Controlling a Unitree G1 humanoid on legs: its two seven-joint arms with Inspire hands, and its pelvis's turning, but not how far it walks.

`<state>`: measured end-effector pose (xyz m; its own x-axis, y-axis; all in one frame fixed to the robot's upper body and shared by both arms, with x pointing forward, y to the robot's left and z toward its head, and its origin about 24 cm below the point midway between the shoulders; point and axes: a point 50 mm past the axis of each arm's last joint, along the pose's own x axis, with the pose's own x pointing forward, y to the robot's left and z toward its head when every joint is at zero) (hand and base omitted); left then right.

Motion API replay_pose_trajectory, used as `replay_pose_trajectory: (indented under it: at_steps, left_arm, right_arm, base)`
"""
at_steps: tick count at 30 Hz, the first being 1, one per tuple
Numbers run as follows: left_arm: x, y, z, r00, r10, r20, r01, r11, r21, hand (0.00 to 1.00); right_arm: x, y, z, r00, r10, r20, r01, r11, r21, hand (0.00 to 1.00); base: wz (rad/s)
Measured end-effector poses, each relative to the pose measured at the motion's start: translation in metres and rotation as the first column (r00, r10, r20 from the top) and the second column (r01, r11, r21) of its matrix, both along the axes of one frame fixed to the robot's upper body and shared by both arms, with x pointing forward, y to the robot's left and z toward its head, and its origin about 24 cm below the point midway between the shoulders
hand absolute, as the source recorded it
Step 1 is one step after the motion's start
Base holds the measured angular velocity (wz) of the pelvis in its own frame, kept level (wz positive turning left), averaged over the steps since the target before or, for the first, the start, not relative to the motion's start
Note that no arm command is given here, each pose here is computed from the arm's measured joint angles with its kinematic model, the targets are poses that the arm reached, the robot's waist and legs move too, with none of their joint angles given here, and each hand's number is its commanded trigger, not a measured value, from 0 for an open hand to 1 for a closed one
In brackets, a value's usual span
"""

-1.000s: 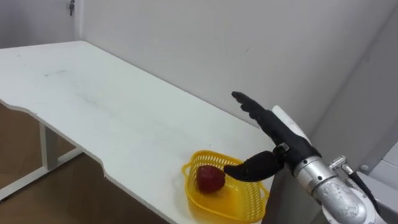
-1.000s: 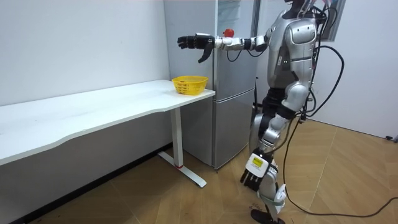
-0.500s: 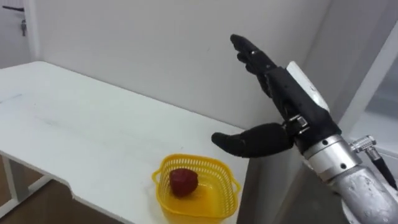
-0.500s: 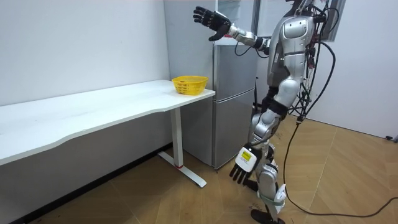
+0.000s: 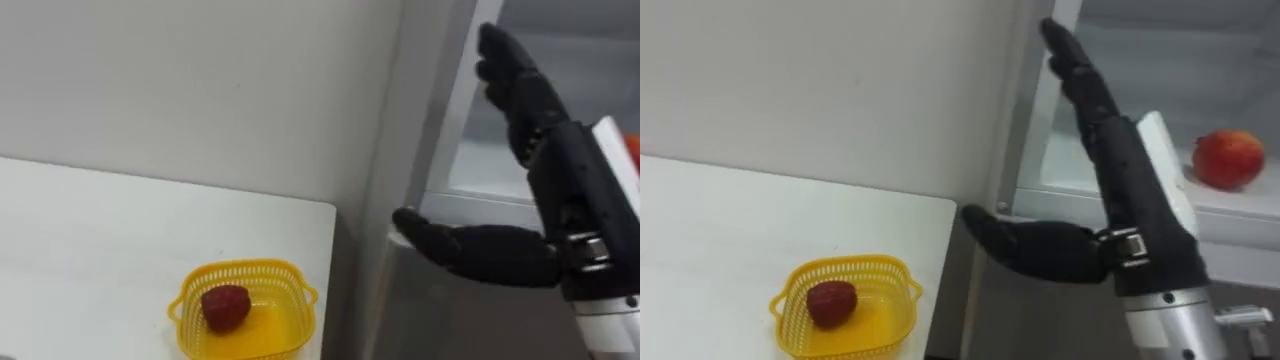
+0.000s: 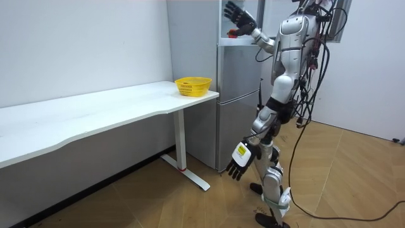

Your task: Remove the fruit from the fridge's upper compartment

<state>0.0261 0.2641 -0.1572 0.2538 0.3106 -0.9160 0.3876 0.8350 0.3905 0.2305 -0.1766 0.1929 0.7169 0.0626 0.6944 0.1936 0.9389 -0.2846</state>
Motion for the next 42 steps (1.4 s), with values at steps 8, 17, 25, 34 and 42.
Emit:
replay_pose_trajectory:
  at_steps: [8, 17, 25, 34, 42]
  left_arm:
    - [-0.011, -0.004, -0.003, 0.999, 0.011, -0.031, -0.011, 1.000, -0.013, 0.00]
    - [-0.012, -0.004, -0.003, 0.998, 0.050, -0.023, -0.051, 0.998, -0.022, 0.00]
    - [-0.017, -0.002, -0.003, 0.995, 0.086, -0.039, -0.088, 0.996, -0.035, 0.00]
    - [-0.013, 0.005, 0.001, 0.994, 0.104, -0.018, -0.104, 0.994, -0.036, 0.00]
    - [-0.010, 0.008, 0.002, 0.995, 0.093, -0.031, -0.094, 0.995, -0.028, 0.00]
  right_arm:
    - [-0.013, -0.034, 0.005, 0.947, -0.295, 0.131, 0.286, 0.954, 0.086, 0.00]
    - [-0.004, -0.052, -0.011, 0.935, -0.352, 0.033, 0.341, 0.924, 0.174, 0.00]
    - [0.007, -0.087, -0.031, 0.894, -0.428, -0.135, 0.448, 0.866, 0.223, 0.00]
    - [0.027, -0.108, -0.019, 0.876, -0.455, -0.159, 0.479, 0.858, 0.187, 0.00]
    - [0.054, -0.119, -0.018, 0.864, -0.443, -0.239, 0.493, 0.841, 0.225, 0.00]
  base:
    - [-0.10]
    - [-0.01]
    - [0.00]
    - [0.00]
    - [0.07]
